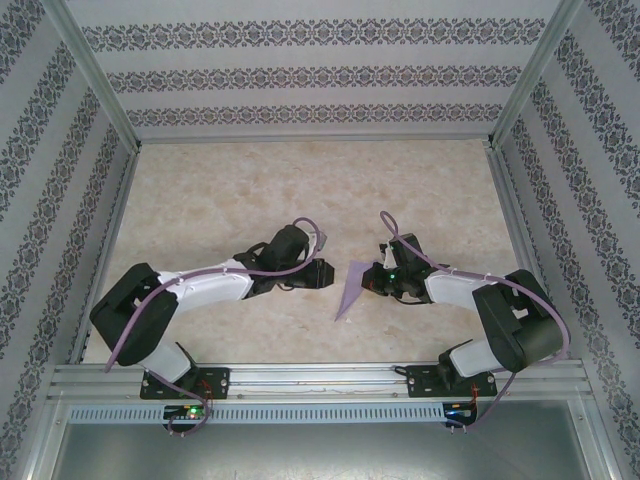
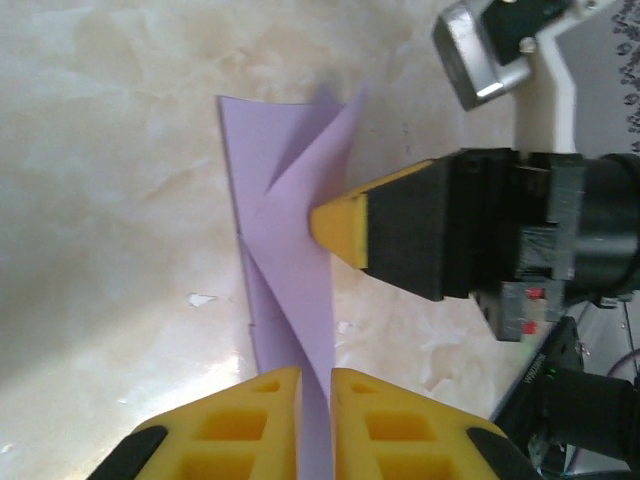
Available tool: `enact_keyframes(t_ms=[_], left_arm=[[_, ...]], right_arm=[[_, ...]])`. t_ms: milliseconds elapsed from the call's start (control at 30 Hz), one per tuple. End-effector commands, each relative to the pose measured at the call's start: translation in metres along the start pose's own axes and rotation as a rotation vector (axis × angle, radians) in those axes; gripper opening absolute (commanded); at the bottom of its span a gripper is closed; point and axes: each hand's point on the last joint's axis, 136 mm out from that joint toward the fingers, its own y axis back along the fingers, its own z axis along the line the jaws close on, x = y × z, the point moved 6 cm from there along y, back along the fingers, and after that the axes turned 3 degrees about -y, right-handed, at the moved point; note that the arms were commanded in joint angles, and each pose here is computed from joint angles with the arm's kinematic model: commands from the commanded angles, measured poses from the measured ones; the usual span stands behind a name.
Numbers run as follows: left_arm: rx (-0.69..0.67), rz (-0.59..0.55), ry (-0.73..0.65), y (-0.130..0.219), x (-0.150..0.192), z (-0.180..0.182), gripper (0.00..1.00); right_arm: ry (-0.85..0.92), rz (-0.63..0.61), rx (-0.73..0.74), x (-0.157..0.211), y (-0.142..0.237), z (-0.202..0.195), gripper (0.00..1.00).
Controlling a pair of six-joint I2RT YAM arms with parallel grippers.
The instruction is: Fold a paper plane with a square sheet of paper (fold left side to right side)
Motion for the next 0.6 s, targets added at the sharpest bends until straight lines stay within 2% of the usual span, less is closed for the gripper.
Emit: enact_keyframes(t_ms=[0,233,567], left_arm=[[0.062,0.105,-0.002,-0.006,0.013,-0.017,0.13],[0.117,0.185,-0.013,-0.035,0.021,-0.031,0.11],[0.052,0.257,0.002,-0.057,0.037,-0.012,0.11]], right_arm=[[-0.046,0.089,0.184,0.027,-0.007,-0.041,0.00],[-0.045,0.095,0.189,0.028,-0.008,-0.042,0.00],[-0.044,0.104,0.192,0.028,-0.010,-0.041,0.00]])
